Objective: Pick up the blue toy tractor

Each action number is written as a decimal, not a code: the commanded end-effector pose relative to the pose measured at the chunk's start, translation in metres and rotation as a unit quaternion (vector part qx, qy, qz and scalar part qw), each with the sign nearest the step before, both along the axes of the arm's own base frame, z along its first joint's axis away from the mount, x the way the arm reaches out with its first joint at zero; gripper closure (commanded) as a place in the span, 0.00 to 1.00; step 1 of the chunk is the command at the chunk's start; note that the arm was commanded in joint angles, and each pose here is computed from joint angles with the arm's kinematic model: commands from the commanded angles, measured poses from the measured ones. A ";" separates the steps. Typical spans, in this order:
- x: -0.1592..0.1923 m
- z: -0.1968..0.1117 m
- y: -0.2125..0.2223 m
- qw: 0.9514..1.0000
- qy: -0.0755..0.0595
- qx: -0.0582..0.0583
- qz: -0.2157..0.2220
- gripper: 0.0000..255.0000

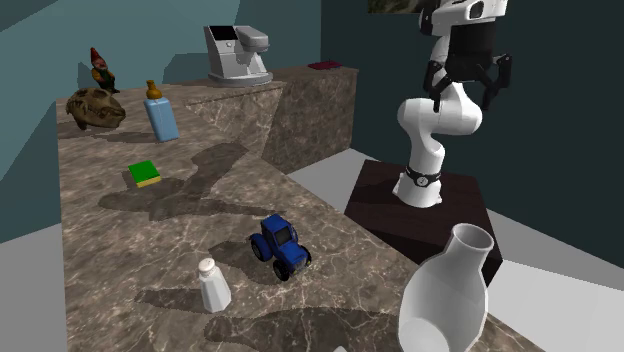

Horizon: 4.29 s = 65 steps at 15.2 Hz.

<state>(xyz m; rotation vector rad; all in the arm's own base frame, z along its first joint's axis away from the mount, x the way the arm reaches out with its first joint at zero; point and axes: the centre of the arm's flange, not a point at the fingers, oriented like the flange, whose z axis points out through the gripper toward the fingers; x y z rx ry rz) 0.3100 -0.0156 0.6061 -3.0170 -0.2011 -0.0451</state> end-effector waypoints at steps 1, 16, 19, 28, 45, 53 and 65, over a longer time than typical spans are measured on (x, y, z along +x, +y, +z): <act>0.000 0.000 0.000 1.000 0.000 0.000 0.000 0.00; 0.135 -0.073 -0.146 0.997 0.063 0.012 -0.035 0.00; 0.160 -0.090 -0.176 0.996 0.076 0.015 -0.042 0.00; 0.229 -0.146 -0.268 0.991 0.114 0.022 -0.063 0.00; 0.272 -0.229 -0.335 0.987 0.141 0.027 -0.078 1.00; 0.272 -0.229 -0.336 0.987 0.141 0.027 -0.078 1.00; 0.273 -0.171 -0.335 0.987 0.141 0.027 -0.078 1.00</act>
